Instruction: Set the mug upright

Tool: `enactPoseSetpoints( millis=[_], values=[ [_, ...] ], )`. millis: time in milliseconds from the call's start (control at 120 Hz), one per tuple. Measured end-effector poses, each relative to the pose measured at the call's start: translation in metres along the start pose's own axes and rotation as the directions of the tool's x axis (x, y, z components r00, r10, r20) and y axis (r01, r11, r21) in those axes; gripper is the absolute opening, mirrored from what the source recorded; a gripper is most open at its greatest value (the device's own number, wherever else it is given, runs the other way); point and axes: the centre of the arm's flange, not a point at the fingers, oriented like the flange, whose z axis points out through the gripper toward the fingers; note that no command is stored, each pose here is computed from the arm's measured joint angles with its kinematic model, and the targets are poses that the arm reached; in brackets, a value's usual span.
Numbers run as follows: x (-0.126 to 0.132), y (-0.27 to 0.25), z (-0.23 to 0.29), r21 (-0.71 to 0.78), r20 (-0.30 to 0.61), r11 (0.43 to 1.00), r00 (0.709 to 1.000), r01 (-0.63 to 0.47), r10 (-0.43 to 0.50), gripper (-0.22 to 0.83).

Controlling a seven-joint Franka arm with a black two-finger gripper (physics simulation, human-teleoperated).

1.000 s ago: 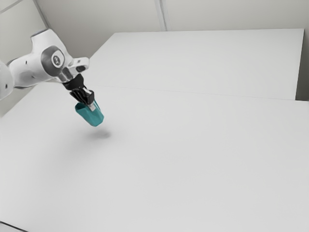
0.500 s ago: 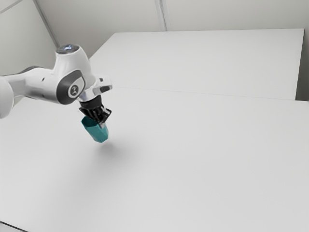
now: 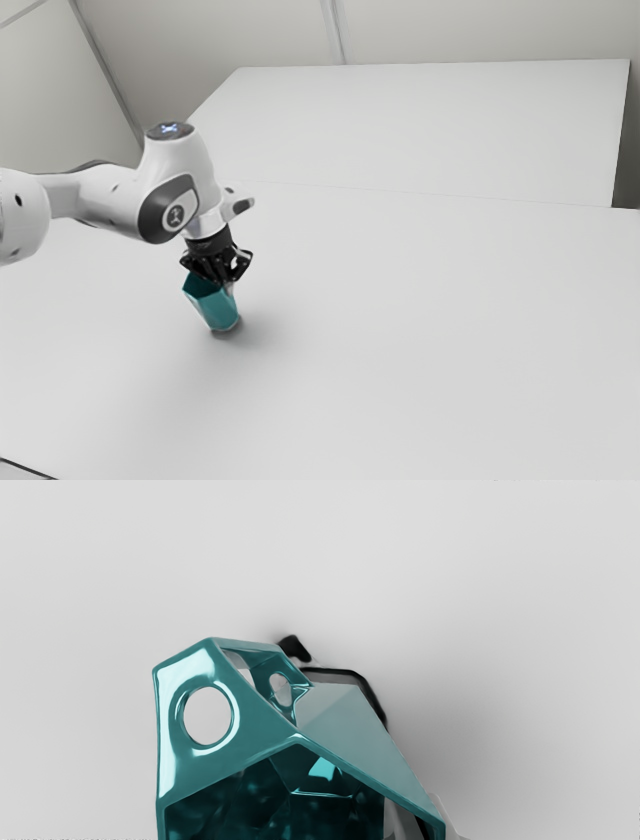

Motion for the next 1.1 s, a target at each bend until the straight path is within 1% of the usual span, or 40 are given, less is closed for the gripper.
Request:
enactPoseSetpoints(
  millis=[267, 408, 467, 550, 650, 842, 967, 1100],
  values=[
    [0.005, 0.004, 0.021, -0.007, 0.011, 0.994, 0.994, 0.108, -0.108, -0.16],
    [0.007, 0.001, 0.015, -0.007, 0.001, 0.989, 0.989, 0.147, -0.147, 0.16],
    [0.007, 0.000, 0.010, -0.008, -0.007, 0.987, 0.987, 0.162, -0.162, 0.27],
    [0.005, -0.003, -0.002, -0.009, -0.020, 0.983, 0.983, 0.183, -0.183, 0.38],
    [0.002, -0.003, -0.015, -0.008, -0.032, 0.980, 0.980, 0.197, -0.197, 0.47],
    [-0.007, 0.020, -0.048, -0.009, -0.051, 0.984, 0.983, 0.178, -0.178, 0.56],
    [0.009, 0.022, -0.095, -0.036, -0.105, 0.982, 0.977, 0.183, -0.186, 0.58],
    [0.025, 0.022, -0.142, -0.048, -0.143, 0.987, 0.977, 0.151, -0.156, 0.60]
  ],
)
